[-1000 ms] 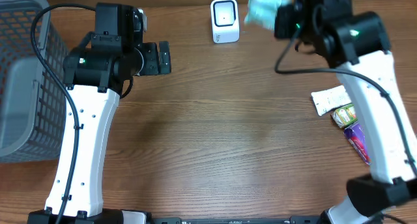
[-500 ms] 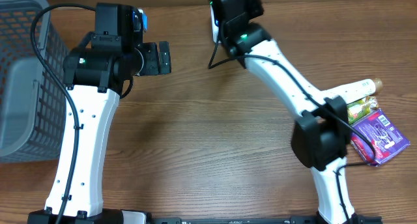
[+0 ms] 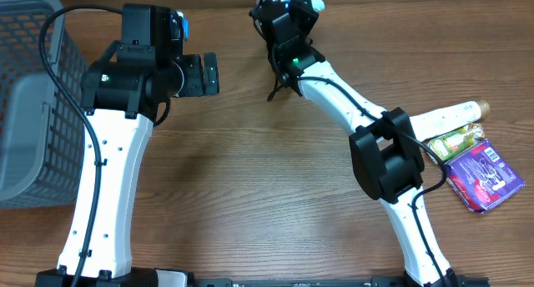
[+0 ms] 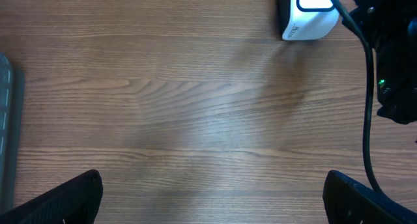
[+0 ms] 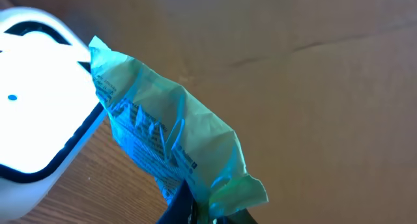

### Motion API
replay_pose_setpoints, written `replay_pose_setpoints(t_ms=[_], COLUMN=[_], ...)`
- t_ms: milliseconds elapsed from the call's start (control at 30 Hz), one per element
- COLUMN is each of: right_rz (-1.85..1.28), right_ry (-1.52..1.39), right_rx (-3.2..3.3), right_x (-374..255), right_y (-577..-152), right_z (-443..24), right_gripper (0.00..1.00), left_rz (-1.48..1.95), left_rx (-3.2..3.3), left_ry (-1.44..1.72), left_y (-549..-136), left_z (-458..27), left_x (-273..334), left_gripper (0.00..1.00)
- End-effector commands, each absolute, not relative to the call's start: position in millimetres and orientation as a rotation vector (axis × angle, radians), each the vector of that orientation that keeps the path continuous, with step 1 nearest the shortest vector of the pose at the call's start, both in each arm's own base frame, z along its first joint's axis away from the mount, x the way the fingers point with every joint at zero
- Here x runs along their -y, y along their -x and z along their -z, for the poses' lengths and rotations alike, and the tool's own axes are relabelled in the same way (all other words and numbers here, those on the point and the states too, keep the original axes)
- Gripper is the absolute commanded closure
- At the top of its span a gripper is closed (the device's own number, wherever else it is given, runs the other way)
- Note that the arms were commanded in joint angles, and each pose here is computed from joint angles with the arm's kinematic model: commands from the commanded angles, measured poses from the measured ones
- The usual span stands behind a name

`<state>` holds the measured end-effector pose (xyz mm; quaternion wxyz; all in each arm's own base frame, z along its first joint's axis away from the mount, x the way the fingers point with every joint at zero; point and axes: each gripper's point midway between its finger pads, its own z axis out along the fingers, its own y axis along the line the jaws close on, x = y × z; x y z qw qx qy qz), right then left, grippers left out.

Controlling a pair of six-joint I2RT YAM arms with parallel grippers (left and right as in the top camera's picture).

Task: Scan the item barcode
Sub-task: 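Raise the light green packet up to the white scanner face with the right gripper, then carry the packet right and release it above the white tube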

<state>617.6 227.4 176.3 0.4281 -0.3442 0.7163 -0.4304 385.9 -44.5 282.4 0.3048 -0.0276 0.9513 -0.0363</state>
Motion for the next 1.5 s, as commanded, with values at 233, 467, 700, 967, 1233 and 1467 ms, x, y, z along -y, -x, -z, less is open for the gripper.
replay_pose_setpoints(t_ms=[233,467,700,967,1233,1467], right_rz=[1.087,1.088,1.005,0.597,-0.091,-0.285], right_ry=[0.863,0.861,0.728,0.578,0.054,-0.818], right_rx=[-1.762,-1.763,-1.808,-1.983,-2.278,-2.517], right_x=[-233,-233,-227,-210,-129,15], right_y=[-616,-616,-607,-553,-472,-431], right_z=[-187,-187,-209,-279,-333,-264], right_gripper=[0.96,0.96,0.96,0.96,0.96,0.96], left_rz=[0.077,0.077,0.078,0.078,0.078,0.078], left_rx=[-2.532,-2.532,-2.532,-2.532,-2.532,-2.532], left_ry=[0.046,0.046,0.046,0.046,0.046,0.046], left_y=[-388,-388,-387,-387,-387,-387], left_z=[-277,-277,-277,-277,-277,-277], left_x=[44,44,44,44,44,44], left_gripper=[0.0,0.0,0.0,0.0,0.0,0.01])
